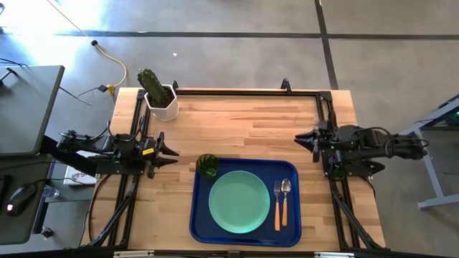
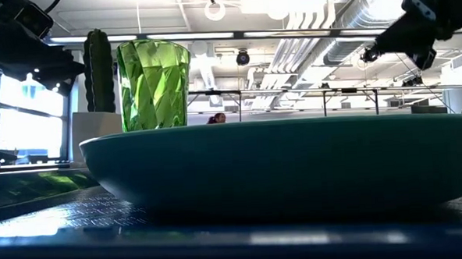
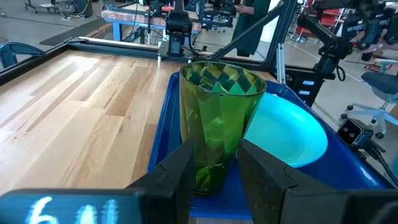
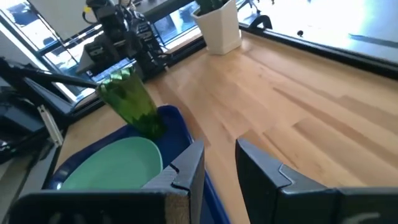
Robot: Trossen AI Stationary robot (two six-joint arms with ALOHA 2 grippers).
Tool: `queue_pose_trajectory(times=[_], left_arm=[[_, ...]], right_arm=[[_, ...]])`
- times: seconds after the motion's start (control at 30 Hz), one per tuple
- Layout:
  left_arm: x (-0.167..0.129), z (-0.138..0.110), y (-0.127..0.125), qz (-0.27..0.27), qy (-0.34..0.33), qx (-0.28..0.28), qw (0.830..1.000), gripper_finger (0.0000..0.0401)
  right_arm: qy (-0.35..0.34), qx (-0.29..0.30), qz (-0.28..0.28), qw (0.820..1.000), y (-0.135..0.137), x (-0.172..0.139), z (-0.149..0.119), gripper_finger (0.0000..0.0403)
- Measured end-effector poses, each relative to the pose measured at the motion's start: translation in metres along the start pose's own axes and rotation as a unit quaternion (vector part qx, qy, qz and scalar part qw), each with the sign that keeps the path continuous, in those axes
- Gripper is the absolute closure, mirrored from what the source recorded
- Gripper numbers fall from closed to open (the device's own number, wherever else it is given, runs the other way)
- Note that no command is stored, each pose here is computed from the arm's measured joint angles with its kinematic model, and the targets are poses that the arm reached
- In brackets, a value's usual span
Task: Pick and place plate/cup/fork/spoon on tray
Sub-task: Return to Home Position
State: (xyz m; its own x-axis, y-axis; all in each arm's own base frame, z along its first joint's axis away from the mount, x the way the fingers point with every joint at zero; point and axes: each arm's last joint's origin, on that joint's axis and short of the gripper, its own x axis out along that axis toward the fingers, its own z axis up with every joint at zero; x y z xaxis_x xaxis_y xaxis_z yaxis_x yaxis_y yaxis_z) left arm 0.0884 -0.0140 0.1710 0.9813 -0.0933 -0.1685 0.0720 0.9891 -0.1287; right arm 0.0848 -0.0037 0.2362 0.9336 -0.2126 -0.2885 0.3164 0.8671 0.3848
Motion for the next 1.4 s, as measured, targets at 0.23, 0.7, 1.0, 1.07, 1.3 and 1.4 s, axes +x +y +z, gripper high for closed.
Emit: queue_pose_trajectory(times=[0.23, 0.7, 1.0, 1.07, 1.3, 1.4], left_arm=[[0.0, 0.0, 0.0, 0.0, 0.0, -0.003, 1.0, 0.0291], [0.0, 0.0, 0.0, 0.0, -0.001, -0.003, 1.0, 0.0291], [0.0, 0.0, 0.0, 0.0, 0.0, -0.004, 1.0, 0.0291], [0.0, 0.0, 0.0, 0.0, 0.0, -0.004, 1.0, 0.0291], [0.0, 0.0, 0.0, 0.0, 0.0, -0.004, 1.0, 0.0291], [0.0, 0.0, 0.0, 0.0, 0.0, -0.004, 1.0, 0.0291]], right_arm=[[0.002, -0.001, 0.012, 1.0, -0.008, 0.003, -0.018, 0.0321], [-0.042, 0.011, 0.061, 0.997, -0.02, 0.031, -0.059, 0.0321], [-0.043, 0.045, 0.056, 0.996, -0.021, 0.031, -0.06, 0.0321], [-0.042, 0.05, 0.057, 0.996, -0.021, 0.031, -0.06, 0.0321], [-0.04, 0.04, 0.059, 0.997, -0.021, 0.031, -0.06, 0.0321], [-0.04, 0.039, 0.059, 0.997, -0.021, 0.031, -0.06, 0.0321]])
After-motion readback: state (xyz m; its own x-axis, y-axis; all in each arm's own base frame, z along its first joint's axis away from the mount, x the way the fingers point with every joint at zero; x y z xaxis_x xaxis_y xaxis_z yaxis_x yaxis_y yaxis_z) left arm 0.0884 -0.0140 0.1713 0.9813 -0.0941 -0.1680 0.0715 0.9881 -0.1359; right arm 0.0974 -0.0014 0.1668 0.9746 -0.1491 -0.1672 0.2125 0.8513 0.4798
